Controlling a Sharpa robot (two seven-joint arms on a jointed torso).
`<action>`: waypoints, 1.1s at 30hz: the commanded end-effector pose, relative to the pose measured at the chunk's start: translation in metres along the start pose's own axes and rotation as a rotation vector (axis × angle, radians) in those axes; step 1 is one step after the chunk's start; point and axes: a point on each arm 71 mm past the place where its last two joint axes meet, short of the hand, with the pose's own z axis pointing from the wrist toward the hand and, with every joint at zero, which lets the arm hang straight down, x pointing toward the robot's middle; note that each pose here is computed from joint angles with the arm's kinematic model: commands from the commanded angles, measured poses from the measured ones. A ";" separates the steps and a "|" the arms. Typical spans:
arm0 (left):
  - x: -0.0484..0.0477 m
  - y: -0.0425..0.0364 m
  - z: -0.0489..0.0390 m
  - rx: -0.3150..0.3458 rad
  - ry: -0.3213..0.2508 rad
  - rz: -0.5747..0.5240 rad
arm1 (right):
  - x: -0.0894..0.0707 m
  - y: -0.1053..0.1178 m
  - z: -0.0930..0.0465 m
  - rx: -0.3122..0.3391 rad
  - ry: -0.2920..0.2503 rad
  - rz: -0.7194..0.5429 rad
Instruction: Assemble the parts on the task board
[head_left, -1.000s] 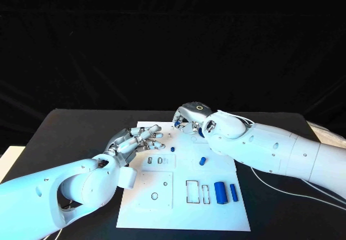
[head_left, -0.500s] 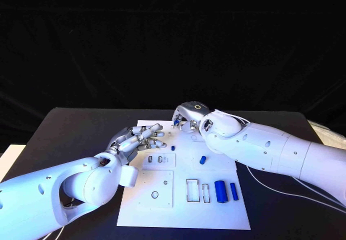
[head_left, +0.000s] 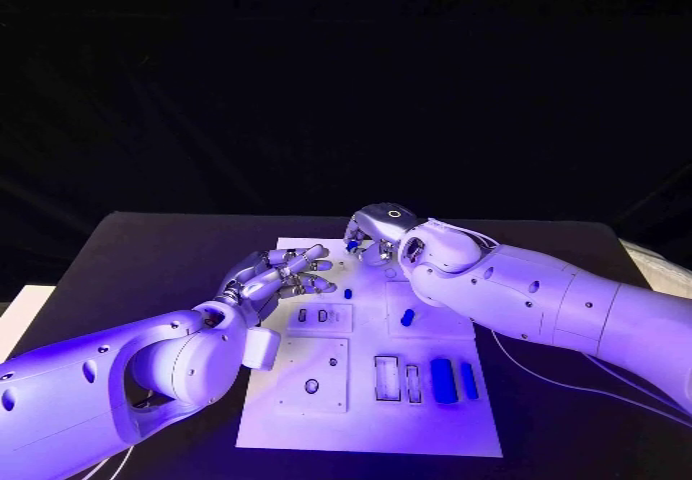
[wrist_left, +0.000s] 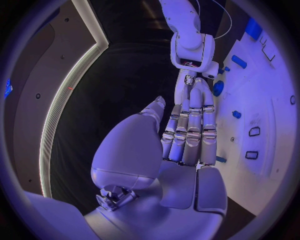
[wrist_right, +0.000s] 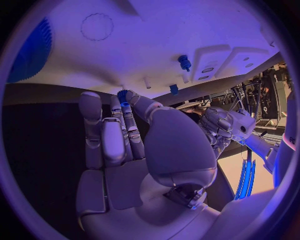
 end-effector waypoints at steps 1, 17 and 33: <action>0.0024 -0.0007 0.0008 0.004 0.022 -0.010 | 0.002 0.003 0.000 -0.018 0.017 -0.001; 0.0040 -0.0001 0.0020 0.003 0.025 -0.014 | 0.006 0.006 0.006 0.013 0.029 -0.029; 0.0049 0.0000 0.0018 0.002 0.031 -0.017 | 0.008 0.007 0.009 0.032 0.048 -0.036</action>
